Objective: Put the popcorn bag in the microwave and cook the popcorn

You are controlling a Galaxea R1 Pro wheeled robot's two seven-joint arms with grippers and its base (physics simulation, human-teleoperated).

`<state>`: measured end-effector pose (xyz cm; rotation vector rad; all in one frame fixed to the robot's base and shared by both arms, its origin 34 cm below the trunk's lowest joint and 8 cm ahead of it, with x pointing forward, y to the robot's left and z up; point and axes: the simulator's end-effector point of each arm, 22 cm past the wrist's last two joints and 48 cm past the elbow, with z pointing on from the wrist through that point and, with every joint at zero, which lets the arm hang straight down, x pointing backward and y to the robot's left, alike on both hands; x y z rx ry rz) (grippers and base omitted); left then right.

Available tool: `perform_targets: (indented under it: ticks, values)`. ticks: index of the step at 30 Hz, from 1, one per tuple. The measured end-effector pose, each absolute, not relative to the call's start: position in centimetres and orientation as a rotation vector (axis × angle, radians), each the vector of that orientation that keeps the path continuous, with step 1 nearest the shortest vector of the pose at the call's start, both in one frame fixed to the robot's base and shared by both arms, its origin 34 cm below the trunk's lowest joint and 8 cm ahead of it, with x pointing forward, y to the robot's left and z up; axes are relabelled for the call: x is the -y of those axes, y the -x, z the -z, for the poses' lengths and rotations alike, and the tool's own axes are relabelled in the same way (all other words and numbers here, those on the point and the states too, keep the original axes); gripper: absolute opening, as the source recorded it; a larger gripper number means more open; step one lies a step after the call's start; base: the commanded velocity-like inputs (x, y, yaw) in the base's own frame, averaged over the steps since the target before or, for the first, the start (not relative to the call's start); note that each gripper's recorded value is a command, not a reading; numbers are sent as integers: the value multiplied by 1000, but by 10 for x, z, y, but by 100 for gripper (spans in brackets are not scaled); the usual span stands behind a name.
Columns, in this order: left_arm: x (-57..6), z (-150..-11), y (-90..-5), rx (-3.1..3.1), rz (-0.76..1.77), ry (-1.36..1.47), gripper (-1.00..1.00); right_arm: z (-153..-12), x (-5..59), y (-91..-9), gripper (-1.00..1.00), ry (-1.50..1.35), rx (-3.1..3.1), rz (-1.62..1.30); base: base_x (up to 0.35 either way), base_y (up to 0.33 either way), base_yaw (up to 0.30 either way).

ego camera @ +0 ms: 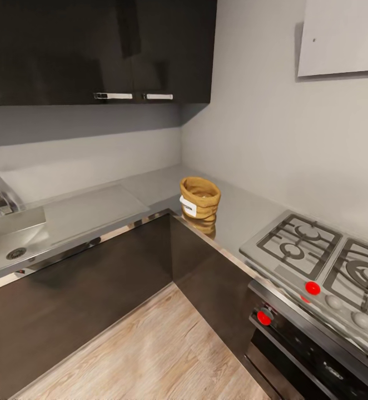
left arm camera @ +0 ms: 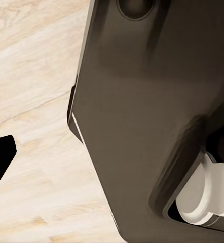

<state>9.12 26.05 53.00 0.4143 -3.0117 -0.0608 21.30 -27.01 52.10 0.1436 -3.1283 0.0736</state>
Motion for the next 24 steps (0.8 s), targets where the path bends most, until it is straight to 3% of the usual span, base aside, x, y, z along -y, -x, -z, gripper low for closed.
perform_targets:
  ticks: [6, 12, 19, 24]
  values:
    - [-261, -530, -91, 3012, 61, -414, 100, -521, 256, -240, 100, -262, 3174, -42, 0, 0, 0]
    - [-260, -530, -91, 3012, 61, -416, 100, -563, 178, -395, 100, -321, 3392, 97, 0, 0, 0]
    - [-260, -530, -91, 3012, 61, -414, 100, -690, 108, -516, 100, -472, 3458, 428, 0, 0, 0]
    - [-260, -530, -91, 3012, 61, -414, 100, -805, 109, -599, 100, -443, 3561, 426, 0, 0, 0]
